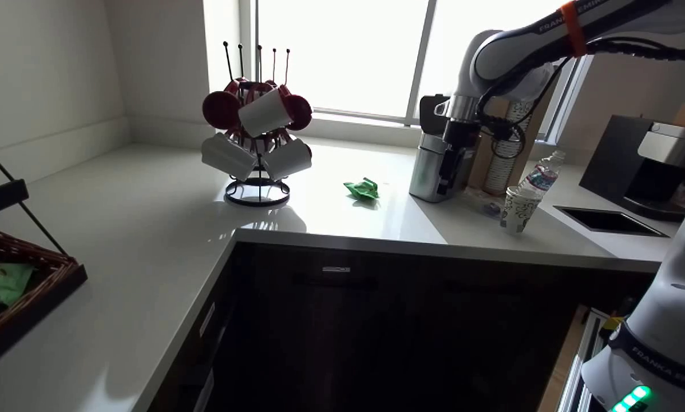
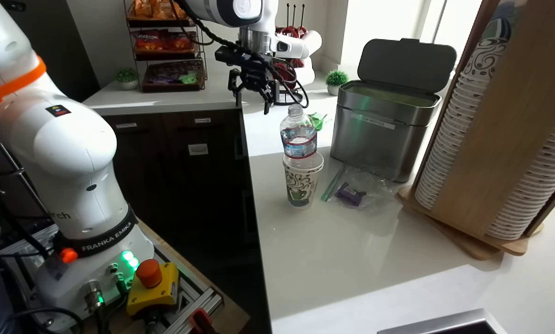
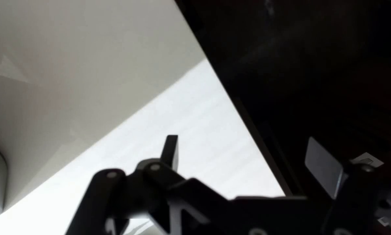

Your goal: Put the bottle in the bin and close the lid of the bin

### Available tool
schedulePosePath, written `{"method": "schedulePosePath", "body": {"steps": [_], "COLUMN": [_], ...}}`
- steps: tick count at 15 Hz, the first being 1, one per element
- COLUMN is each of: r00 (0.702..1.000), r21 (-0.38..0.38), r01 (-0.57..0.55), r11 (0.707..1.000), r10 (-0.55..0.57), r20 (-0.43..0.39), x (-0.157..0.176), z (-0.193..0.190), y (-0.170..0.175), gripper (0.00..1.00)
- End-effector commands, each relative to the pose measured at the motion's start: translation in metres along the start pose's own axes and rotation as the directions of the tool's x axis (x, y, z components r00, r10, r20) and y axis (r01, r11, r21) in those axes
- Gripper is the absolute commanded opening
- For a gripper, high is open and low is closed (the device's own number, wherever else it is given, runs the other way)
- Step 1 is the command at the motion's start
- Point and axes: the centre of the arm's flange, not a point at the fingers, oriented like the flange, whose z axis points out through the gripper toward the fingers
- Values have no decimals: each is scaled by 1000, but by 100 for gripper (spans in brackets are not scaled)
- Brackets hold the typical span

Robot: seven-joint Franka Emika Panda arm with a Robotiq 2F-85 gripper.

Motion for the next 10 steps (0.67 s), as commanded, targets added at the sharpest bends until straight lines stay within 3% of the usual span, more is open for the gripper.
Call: {"method": "schedulePosePath", "body": {"steps": [1,5,7,10], "r00": [1000,1000,992,953], "r21": [0,-16,-33,-16], "r01": [0,-25,-123,-279], "r11": [1000,1000,992,960], "r10": [0,25,122,275], "r20": [0,-10,-45,-125], "x": [0,-4,-17,-47], "z": [0,-8,-24,-54], "y": [0,4,24,63], "gripper": [100,100,100,100]}}
